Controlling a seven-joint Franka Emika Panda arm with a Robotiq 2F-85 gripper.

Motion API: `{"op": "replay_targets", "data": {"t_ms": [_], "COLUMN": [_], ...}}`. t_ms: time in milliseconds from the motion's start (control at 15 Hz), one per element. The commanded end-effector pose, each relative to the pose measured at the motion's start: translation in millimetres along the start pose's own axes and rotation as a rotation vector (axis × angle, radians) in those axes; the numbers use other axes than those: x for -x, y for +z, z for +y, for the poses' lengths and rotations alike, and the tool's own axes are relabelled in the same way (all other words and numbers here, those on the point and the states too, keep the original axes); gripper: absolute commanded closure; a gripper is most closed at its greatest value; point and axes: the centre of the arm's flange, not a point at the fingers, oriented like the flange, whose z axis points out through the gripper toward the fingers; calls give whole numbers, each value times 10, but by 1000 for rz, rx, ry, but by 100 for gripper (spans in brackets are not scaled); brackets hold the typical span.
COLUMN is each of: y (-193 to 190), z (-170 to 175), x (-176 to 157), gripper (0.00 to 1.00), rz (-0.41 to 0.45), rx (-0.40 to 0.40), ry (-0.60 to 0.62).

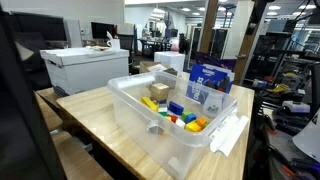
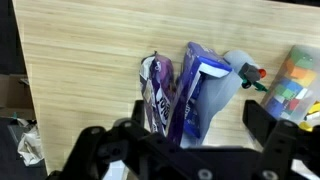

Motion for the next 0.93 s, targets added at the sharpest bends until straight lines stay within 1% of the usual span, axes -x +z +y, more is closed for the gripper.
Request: {"op": "replay_targets", "data": {"t_ms": [0, 800, 867], "y": [0, 0, 12], "z": [0, 0, -5], "x": [0, 0, -2], "gripper": [0, 0, 0], "rz": [0, 0, 4], "rx": [0, 0, 11], "ry": [0, 0, 7]}}
